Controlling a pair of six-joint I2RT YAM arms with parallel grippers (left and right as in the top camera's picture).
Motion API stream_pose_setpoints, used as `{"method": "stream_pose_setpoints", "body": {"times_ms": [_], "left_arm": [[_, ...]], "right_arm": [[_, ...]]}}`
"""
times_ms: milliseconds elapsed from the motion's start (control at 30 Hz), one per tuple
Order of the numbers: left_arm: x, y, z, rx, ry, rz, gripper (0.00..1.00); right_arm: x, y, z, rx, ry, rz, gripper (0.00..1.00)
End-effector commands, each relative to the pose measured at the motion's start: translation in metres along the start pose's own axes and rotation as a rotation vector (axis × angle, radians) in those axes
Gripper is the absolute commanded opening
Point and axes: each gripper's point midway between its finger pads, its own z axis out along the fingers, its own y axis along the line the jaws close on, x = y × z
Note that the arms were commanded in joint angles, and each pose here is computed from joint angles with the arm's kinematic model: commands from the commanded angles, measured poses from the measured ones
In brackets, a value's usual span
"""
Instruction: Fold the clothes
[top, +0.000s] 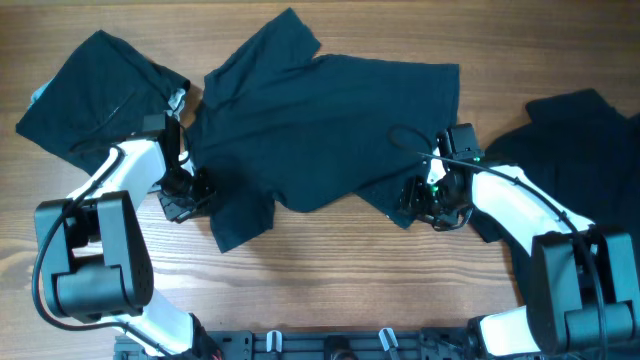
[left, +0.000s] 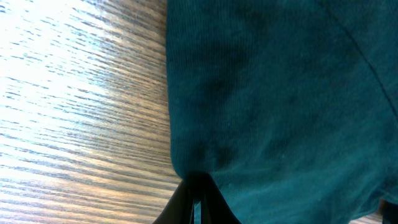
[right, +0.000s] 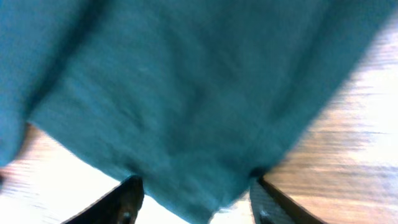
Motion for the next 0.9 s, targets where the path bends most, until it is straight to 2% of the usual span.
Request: {"method": "stream_pose_setpoints", "body": {"times_ms": [0, 100, 200, 233, 300, 467, 567, 800, 833, 867], "left_arm": [[0.009, 0.006, 0.021, -0.015, 0.049, -0.008, 0.06], [0.009, 0.006, 0.021, -0.015, 0.049, -0.008, 0.06], [0.009, 0.006, 0.021, -0.015, 0.049, -0.008, 0.06], [0.009, 0.006, 0.021, -0.015, 0.049, -0.008, 0.05], [0.009, 0.006, 0.021, -0.015, 0.048, -0.008, 0.04], [0.007, 0.008, 0.010, -0.014, 0.052, -0.022, 0.04], [-0.003, 0.011, -0.005, 0.004, 0.019, -0.047, 0.04], [-0.017, 0.029, -0.039, 0.035, -0.050, -0.102, 0.04], [-0.015, 0.031, -0.041, 0.036, -0.046, -0.112, 0.04], [-0.012, 0.034, -0.043, 0.033, -0.034, -0.119, 0.08]], "right_arm": [[0.018, 0.003, 0.015, -0.058, 0.064, -0.043, 0.41], [0.023, 0.001, 0.015, -0.045, 0.084, -0.047, 0.37], [0.022, -0.010, 0.015, 0.013, 0.075, -0.027, 0.08], [0.020, -0.012, 0.014, 0.032, 0.069, -0.020, 0.04], [0.013, -0.022, 0.006, 0.114, 0.038, 0.028, 0.04], [-0.004, -0.057, -0.055, 0.361, -0.033, 0.150, 0.04], [-0.006, -0.061, -0.073, 0.382, -0.038, 0.177, 0.04], [0.001, -0.073, -0.080, 0.411, 0.000, 0.194, 0.05], [0.002, -0.073, -0.080, 0.410, 0.004, 0.180, 0.15], [0.002, -0.073, -0.080, 0.411, 0.009, 0.162, 0.38]]}}
